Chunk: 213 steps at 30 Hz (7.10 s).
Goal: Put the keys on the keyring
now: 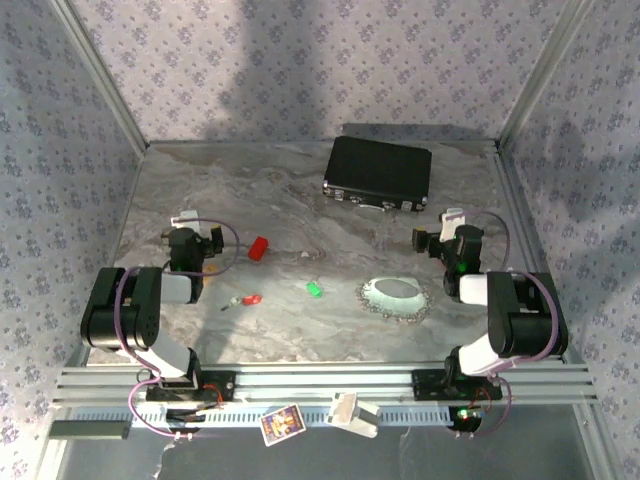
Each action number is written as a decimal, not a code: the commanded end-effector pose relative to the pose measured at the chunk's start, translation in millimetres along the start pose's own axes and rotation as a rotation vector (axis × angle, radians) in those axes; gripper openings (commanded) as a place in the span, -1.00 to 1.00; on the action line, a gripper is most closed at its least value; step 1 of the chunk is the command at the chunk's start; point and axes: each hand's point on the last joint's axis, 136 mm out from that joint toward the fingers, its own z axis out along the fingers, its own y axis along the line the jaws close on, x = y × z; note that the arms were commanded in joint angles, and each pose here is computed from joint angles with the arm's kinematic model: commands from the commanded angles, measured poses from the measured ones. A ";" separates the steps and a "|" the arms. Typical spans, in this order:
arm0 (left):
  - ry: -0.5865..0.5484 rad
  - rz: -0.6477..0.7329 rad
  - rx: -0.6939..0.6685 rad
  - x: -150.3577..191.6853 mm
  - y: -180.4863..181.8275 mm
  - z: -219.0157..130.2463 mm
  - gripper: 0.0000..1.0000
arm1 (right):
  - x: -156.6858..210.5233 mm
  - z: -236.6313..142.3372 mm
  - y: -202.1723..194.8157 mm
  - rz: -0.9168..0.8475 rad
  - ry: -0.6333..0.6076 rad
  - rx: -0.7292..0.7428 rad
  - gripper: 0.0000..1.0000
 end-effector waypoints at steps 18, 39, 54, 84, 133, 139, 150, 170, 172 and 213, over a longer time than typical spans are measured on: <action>-0.034 -0.027 -0.004 -13.1 2.7 1.0 0.99 | -6.5 2.7 -1.4 -0.011 -0.005 -0.004 0.98; -0.077 -0.067 0.051 -82.9 1.6 -38.8 0.92 | -62.7 -41.4 6.4 0.109 -0.016 0.019 0.74; 0.106 -0.115 0.320 -64.5 -81.6 -127.7 0.92 | 12.6 -104.0 104.2 0.287 0.584 -0.046 0.43; 0.255 -0.180 0.545 13.8 -198.9 -189.2 0.92 | 133.7 -157.1 100.2 0.526 0.962 0.103 0.26; 0.232 -0.281 0.406 17.9 -151.0 -190.5 0.95 | 49.4 -67.0 240.3 1.003 0.890 0.171 -0.03; 0.216 -0.300 0.408 16.5 -143.4 -193.9 0.94 | 61.5 -58.4 243.6 1.007 0.908 0.216 -0.01; 0.212 -0.317 0.402 22.4 -136.5 -194.1 0.94 | 71.4 -50.0 246.3 1.001 0.923 0.253 -0.26; 0.202 -0.330 0.399 21.9 -132.4 -194.9 0.94 | 68.3 -53.5 245.1 0.938 0.915 0.242 -0.37; 0.202 -0.329 0.399 21.3 -132.2 -195.4 0.94 | 56.3 -52.8 241.5 0.877 0.888 0.225 -0.35; 0.236 -0.321 0.447 22.9 -145.6 -197.9 0.93 | 77.6 -44.0 245.6 -0.458 0.999 -0.504 -0.24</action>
